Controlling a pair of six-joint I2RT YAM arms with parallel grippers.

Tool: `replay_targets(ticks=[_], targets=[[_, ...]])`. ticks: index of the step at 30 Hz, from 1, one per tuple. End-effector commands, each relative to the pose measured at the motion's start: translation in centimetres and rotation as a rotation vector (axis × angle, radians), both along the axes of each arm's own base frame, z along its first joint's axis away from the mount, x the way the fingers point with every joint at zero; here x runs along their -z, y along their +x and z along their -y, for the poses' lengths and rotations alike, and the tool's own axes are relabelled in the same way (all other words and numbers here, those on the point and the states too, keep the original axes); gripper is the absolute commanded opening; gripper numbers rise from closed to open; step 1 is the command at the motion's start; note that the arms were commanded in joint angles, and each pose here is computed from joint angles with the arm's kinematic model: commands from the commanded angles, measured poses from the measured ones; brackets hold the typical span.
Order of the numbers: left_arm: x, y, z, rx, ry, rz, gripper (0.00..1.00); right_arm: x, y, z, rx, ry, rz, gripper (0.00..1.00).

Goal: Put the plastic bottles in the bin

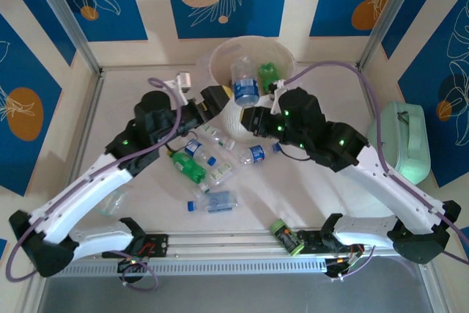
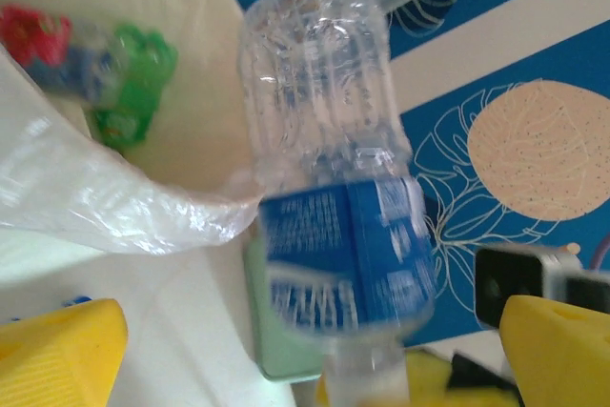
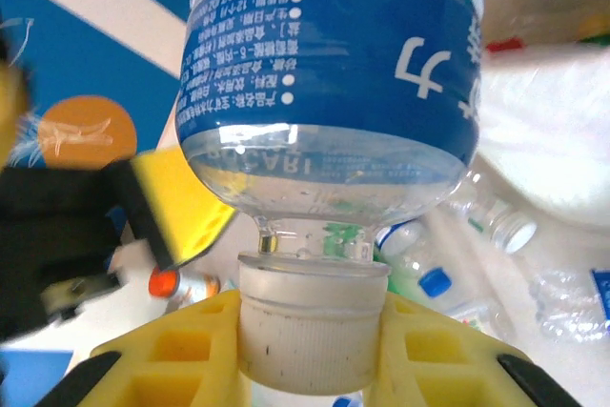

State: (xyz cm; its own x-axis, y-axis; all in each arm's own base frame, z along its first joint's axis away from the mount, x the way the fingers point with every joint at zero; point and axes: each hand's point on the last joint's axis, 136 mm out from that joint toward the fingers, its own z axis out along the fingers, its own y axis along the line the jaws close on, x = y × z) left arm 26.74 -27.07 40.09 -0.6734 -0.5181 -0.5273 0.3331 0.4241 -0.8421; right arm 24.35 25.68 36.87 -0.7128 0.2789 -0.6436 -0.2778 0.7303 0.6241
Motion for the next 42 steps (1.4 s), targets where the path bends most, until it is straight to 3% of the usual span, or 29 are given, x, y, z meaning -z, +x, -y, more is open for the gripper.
replay_targets(ticks=[1,12,14,18,21,30,42], targets=[[0.5,-0.3,-3.5,-0.107,0.181,0.078,1.00,-0.4,1.7,0.9,0.022,-0.017,-0.042,0.21],[6.3,-2.6,-7.3,-0.126,0.419,0.003,1.00,-0.7,9.2,1.3,0.042,-0.010,-0.134,0.24],[6.9,-2.9,-7.9,-0.135,0.444,-0.008,1.00,-0.4,10.1,1.3,0.050,-0.011,-0.148,0.30],[7.7,-3.1,-8.4,-0.140,0.467,-0.018,1.00,-0.1,11.4,1.4,0.064,-0.016,-0.165,0.54],[8.1,-3.0,-8.6,-0.145,0.480,-0.027,1.00,-0.5,11.6,1.6,0.072,-0.017,-0.156,0.59],[10.0,-2.6,-8.6,-0.144,0.507,-0.073,0.96,-1.3,7.4,3.5,0.102,-0.070,-0.092,0.61],[16.5,-2.4,-6.7,-0.069,0.521,-0.218,0.88,9.5,-2.1,9.3,0.257,-0.097,-0.282,0.64]])
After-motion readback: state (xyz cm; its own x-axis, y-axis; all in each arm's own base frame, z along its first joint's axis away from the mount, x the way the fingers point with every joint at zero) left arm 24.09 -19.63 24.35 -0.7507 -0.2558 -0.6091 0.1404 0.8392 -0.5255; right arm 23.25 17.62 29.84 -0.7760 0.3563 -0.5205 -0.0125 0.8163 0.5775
